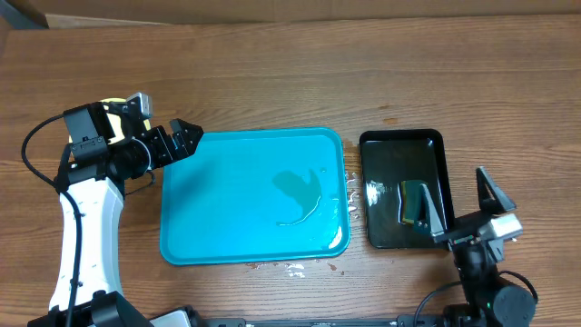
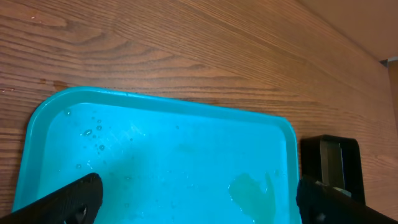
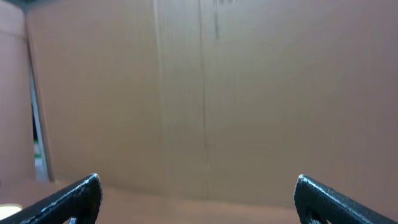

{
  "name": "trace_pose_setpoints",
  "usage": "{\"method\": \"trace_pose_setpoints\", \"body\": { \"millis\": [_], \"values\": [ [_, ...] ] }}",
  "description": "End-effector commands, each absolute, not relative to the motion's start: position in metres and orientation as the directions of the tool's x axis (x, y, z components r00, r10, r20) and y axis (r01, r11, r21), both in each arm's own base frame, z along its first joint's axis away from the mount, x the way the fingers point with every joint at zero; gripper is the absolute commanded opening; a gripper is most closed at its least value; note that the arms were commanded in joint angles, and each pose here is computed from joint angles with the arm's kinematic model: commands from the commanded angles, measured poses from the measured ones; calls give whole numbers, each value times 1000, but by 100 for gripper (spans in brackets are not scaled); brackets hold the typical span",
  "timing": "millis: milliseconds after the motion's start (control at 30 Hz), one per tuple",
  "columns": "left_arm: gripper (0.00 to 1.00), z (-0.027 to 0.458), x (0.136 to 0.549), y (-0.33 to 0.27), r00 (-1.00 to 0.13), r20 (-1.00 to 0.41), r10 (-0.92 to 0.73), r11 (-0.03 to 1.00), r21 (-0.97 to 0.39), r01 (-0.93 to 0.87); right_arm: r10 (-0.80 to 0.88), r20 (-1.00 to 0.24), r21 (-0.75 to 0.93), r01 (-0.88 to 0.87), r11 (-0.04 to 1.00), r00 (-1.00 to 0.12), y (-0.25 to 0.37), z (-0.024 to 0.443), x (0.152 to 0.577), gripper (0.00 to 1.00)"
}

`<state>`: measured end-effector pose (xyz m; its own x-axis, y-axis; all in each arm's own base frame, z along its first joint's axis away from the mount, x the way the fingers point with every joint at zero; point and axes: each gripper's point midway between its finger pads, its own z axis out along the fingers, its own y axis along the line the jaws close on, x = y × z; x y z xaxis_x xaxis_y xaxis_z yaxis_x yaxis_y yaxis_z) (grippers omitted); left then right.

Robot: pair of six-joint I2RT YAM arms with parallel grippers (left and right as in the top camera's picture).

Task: Clean dirty plates on tray and stack at the side

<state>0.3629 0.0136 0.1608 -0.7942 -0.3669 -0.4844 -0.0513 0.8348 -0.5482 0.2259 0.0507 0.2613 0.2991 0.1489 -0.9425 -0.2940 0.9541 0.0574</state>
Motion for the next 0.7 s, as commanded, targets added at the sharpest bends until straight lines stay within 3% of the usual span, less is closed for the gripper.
{"method": "trace_pose_setpoints", "body": {
  "millis": [0,200,667],
  "values": [
    [100,163,366,14,-792,-498,-352,841,-540,-34,140,-968,78,-282,956,207,50,234,233,100],
    [100,163,366,14,-792,-498,-353,841,-540,-35,121,-992,127,-198,972,-41,41,171,243,100],
    [100,163,366,14,-792,-498,-353,841,-540,-35,125,-991,130,-155,979,-40,34,171,244,100]
  ]
}}
